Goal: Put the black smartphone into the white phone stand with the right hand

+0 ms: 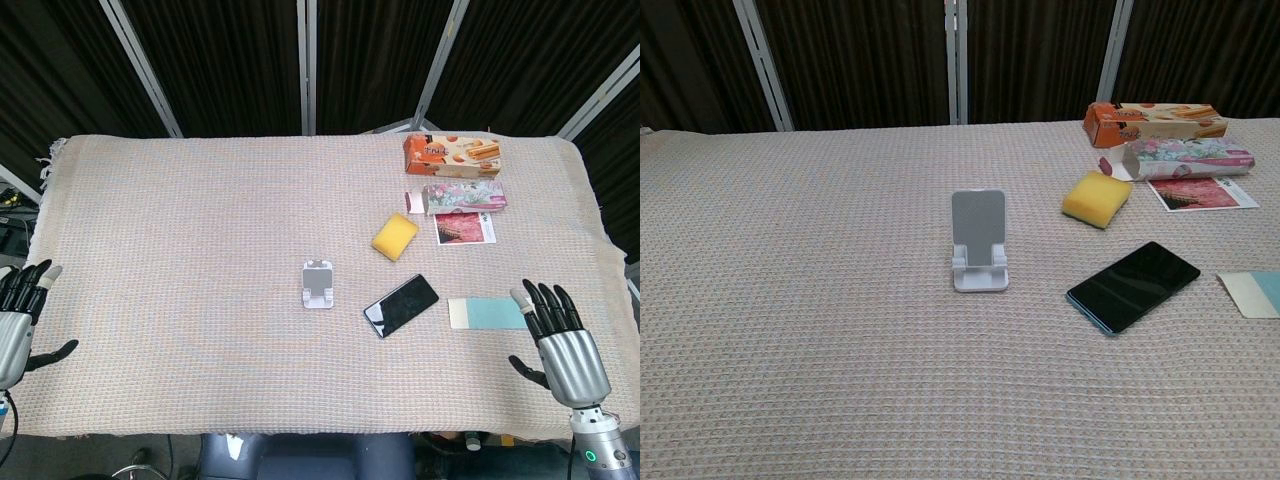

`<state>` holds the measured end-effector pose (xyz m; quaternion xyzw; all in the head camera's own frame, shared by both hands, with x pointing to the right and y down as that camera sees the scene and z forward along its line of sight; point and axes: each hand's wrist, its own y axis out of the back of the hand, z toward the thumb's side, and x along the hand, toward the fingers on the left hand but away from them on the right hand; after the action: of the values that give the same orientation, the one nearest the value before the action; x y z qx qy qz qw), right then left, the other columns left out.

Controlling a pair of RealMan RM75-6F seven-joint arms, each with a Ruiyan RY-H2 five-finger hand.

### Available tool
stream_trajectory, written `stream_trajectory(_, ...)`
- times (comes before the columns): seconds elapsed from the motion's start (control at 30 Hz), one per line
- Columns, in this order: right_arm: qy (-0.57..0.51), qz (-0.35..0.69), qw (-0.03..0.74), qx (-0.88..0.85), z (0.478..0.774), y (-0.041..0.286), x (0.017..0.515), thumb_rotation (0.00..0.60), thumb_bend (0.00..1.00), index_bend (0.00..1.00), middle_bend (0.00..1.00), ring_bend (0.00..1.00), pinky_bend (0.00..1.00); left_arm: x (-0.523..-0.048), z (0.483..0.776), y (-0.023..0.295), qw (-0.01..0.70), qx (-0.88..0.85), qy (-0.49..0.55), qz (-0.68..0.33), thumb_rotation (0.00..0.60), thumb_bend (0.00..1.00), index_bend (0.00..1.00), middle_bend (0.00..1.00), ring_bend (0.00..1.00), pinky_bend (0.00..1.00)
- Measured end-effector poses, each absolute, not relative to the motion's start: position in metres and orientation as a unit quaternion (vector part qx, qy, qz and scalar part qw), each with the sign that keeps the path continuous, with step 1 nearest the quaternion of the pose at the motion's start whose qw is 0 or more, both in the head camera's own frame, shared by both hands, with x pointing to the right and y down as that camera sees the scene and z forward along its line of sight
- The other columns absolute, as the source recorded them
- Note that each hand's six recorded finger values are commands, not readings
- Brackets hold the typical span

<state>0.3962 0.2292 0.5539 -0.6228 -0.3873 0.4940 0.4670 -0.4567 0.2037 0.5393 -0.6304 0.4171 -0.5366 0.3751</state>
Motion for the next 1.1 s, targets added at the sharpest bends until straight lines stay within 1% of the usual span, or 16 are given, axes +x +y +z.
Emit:
stream_trajectory(0.3, -0.374, 0.484, 0.461, -0.643, 0.561, 0.228, 0.388, 0.600, 0.00, 0.00, 0.00, 0.00, 0.00, -0.457, 0.540, 0.202, 0.373, -0.630, 0.418, -0.538, 0.600, 0.00, 0.00, 0.00, 0.00, 0.00)
stream_trajectory(0.5, -0.323, 0.469, 0.463, -0.680, 0.578, 0.215, 0.367, 0.600, 0.00, 0.00, 0.00, 0.00, 0.00, -0.457, 0.546, 0.202, 0.372, -0.629, 0.410, -0.546, 0.600, 0.00, 0.00, 0.00, 0.00, 0.00)
stream_trajectory(0.6, -0.273, 0.458, 0.472, -0.702, 0.592, 0.200, 0.349, 0.600, 0.00, 0.01, 0.03, 0.00, 0.01, -0.458, 0.554, 0.201, 0.369, -0.626, 0.401, -0.557, 0.600, 0.00, 0.00, 0.00, 0.00, 0.00)
stream_trajectory(0.7, -0.216, 0.449, 0.481, -0.721, 0.609, 0.185, 0.328, 0.600, 0.00, 0.03, 0.06, 0.00, 0.02, -0.459, 0.562, 0.200, 0.367, -0.621, 0.396, -0.568, 0.600, 0.00, 0.00, 0.00, 0.00, 0.00)
stream_trajectory(0.83, -0.132, 0.444, 0.499, -0.733, 0.635, 0.167, 0.298, 0.600, 0.00, 0.04, 0.08, 0.00, 0.05, -0.460, 0.569, 0.199, 0.366, -0.613, 0.390, -0.581, 0.600, 0.00, 0.00, 0.00, 0.00, 0.00)
stream_trajectory(0.97, -0.065, 0.442, 0.519, -0.729, 0.661, 0.157, 0.273, 0.600, 0.00, 0.04, 0.09, 0.00, 0.06, -0.463, 0.578, 0.198, 0.364, -0.606, 0.383, -0.594, 0.600, 0.00, 0.00, 0.00, 0.00, 0.00)
stream_trajectory(1.1, -0.030, 0.429, 0.538, -0.725, 0.680, 0.149, 0.246, 0.600, 0.00, 0.05, 0.10, 0.01, 0.07, -0.466, 0.585, 0.196, 0.362, -0.601, 0.377, -0.605, 0.600, 0.00, 0.00, 0.00, 0.00, 0.00)
